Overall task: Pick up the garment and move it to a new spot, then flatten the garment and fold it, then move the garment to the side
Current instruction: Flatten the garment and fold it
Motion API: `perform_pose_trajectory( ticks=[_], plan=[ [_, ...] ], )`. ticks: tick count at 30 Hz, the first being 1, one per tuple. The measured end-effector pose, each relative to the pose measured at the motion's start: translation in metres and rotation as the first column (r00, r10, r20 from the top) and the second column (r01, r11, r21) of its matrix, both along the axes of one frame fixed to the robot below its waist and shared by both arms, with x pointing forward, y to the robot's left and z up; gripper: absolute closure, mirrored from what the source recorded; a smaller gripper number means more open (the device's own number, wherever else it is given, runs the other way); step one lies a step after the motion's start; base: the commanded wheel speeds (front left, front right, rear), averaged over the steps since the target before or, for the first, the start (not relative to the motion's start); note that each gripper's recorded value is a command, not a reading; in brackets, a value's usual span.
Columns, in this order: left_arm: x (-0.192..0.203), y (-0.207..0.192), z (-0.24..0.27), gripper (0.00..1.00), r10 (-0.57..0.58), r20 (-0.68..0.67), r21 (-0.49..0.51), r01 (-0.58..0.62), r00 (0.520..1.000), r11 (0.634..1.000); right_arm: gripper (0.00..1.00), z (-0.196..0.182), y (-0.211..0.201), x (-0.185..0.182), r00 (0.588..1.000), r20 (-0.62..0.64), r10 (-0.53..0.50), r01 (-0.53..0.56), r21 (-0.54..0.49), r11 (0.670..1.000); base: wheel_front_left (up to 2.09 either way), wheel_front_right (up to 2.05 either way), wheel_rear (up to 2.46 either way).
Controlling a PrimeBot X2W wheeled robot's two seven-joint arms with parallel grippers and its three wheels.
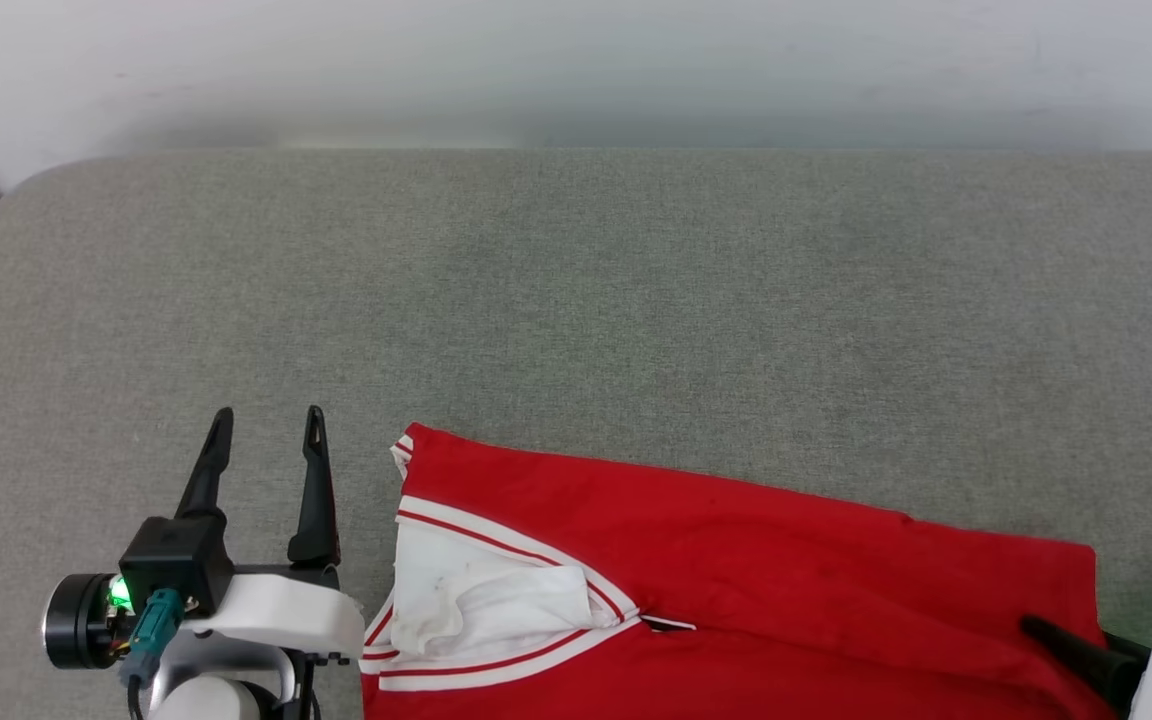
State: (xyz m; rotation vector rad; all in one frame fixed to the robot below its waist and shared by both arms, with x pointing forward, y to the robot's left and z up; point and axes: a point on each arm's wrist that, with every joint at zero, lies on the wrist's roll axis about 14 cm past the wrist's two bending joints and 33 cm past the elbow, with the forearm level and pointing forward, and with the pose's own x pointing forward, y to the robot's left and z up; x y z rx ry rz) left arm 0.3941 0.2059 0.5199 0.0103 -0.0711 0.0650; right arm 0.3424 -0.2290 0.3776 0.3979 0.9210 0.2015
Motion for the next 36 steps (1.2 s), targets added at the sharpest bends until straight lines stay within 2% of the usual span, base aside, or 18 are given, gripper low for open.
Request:
perform_pose_trajectory(
  ticks=[10, 11, 12, 13, 22, 33, 36],
  plan=[
    [-0.012, 0.012, -0.003, 0.0, 0.082, 0.029, 0.012, -0.083, 0.996, 0.997, 0.0, -0.014, 0.034, -0.007, 0.993, -0.085, 0.085, -0.079, 0.065, 0.995, 0.0, 0.0, 0.0],
    [-0.013, 0.013, -0.002, 0.0, 0.092, 0.032, 0.012, -0.093, 0.995, 0.996, 0.53, -0.015, 0.035, -0.007, 0.993, -0.086, 0.086, -0.08, 0.069, 0.994, 0.0, 0.0, 0.0],
    [-0.015, 0.013, -0.003, 0.0, 0.098, 0.032, 0.009, -0.098, 0.995, 0.995, 0.8, -0.015, 0.036, -0.006, 0.992, -0.087, 0.087, -0.081, 0.071, 0.994, 0.0, 0.0, 0.0],
    [-0.017, 0.014, -0.004, 0.0, 0.104, 0.029, 0.011, -0.104, 0.994, 0.995, 1.0, -0.015, 0.037, -0.006, 0.992, -0.087, 0.092, -0.086, 0.07, 0.994, 0.0, 0.0, 0.0],
    [-0.028, 0.012, -0.006, 0.0, 0.104, 0.032, 0.049, -0.105, 0.994, 0.993, 1.0, -0.004, 0.03, 0.004, 0.997, -0.037, 0.074, -0.072, 0.059, 0.996, 0.0, 0.0, 0.0],
    [-0.04, 0.007, -0.003, 0.0, 0.101, 0.043, 0.044, -0.103, 0.994, 0.994, 1.0, 0.027, -0.057, 0.015, 0.998, 0.043, -0.054, 0.059, -0.114, 0.992, 0.0, 0.0, 0.0],
    [-0.043, 0.006, -0.002, 0.0, 0.094, 0.044, 0.051, -0.096, 0.995, 0.994, 1.0, 0.032, -0.067, 0.011, 0.999, 0.029, -0.046, 0.049, -0.146, 0.988, 0.0, 0.0, 0.0]
  ],
)
